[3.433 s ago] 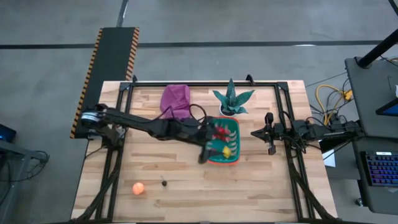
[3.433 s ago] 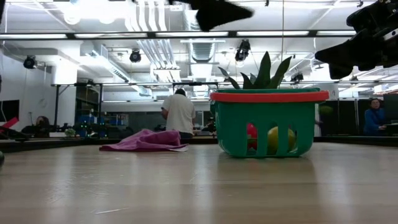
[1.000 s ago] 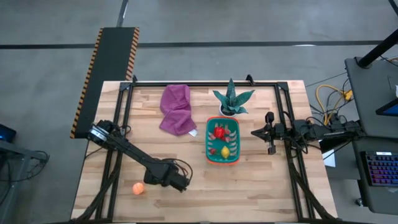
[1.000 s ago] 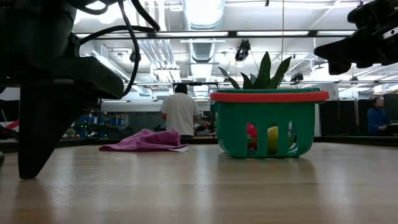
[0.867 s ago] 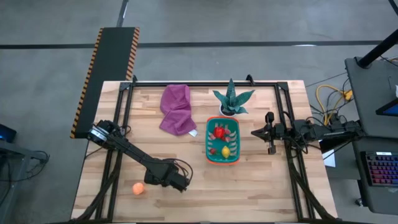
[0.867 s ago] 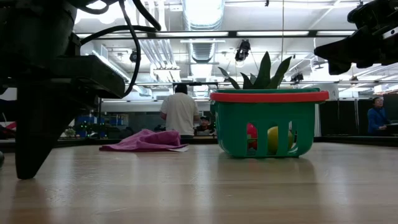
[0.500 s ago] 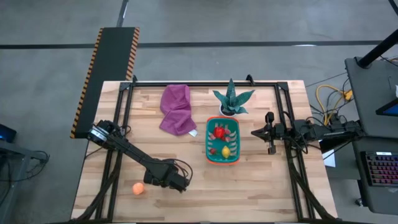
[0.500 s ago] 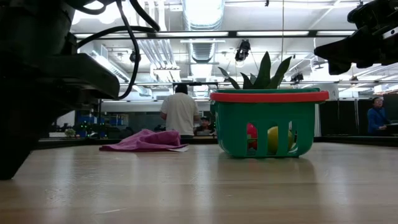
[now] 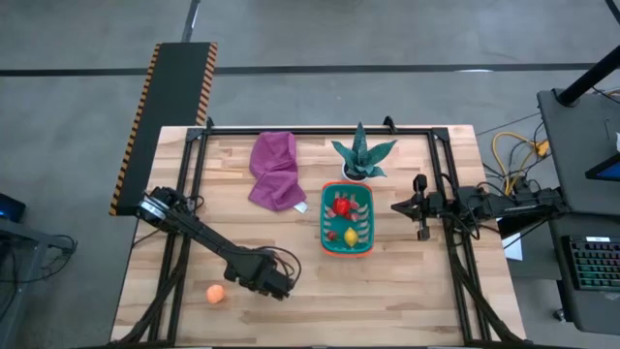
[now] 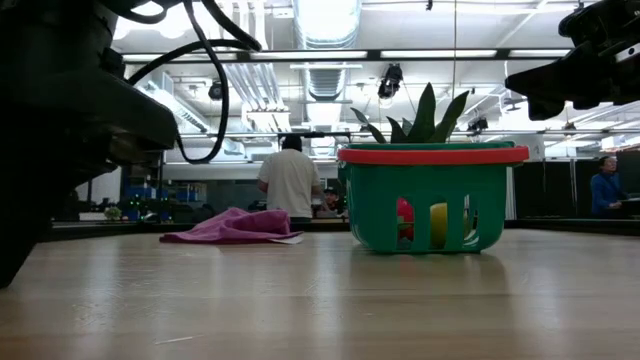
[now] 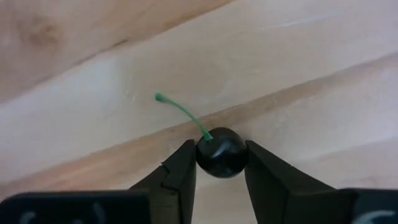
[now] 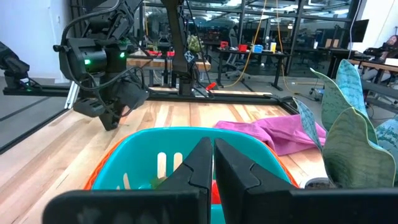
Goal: Pick and placing Produce into tupperware
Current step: Put the black cherry into the blue basket
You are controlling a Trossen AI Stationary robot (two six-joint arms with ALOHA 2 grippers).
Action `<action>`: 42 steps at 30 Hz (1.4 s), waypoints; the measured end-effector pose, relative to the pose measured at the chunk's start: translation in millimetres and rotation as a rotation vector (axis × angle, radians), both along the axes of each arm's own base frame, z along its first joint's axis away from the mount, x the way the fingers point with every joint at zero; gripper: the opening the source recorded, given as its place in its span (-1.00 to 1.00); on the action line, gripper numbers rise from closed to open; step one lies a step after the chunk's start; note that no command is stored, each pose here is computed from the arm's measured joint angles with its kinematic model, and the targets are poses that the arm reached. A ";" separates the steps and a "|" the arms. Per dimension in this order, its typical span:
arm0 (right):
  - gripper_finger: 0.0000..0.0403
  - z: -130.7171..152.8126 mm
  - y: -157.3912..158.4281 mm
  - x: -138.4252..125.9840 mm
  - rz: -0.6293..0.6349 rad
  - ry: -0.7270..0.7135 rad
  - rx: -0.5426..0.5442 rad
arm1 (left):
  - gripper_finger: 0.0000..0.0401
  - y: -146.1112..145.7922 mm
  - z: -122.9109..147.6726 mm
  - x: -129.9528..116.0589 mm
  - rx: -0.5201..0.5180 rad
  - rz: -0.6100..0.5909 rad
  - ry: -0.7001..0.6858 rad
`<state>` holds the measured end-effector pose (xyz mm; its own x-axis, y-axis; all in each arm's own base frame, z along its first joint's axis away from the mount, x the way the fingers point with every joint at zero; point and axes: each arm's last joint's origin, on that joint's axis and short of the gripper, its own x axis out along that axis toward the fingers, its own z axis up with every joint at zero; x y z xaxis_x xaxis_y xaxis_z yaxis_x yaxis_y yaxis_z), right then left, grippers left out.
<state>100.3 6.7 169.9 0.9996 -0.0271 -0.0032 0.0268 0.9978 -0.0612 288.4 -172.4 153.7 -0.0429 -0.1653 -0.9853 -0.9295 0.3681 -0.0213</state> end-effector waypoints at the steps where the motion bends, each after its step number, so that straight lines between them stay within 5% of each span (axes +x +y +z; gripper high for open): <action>1: -0.96 0.0 0.0 0.0 0.000 0.000 0.000 | -0.53 0.2 0.0 0.2 0.007 -0.025 -0.009; 19: -0.96 0.1 0.0 0.0 0.000 -0.001 0.001 | -0.53 14.4 17.8 16.8 0.387 -0.411 -0.291; 42: -0.96 0.1 0.0 0.1 0.000 0.000 0.000 | -0.53 83.5 109.8 80.9 0.922 -0.677 -0.874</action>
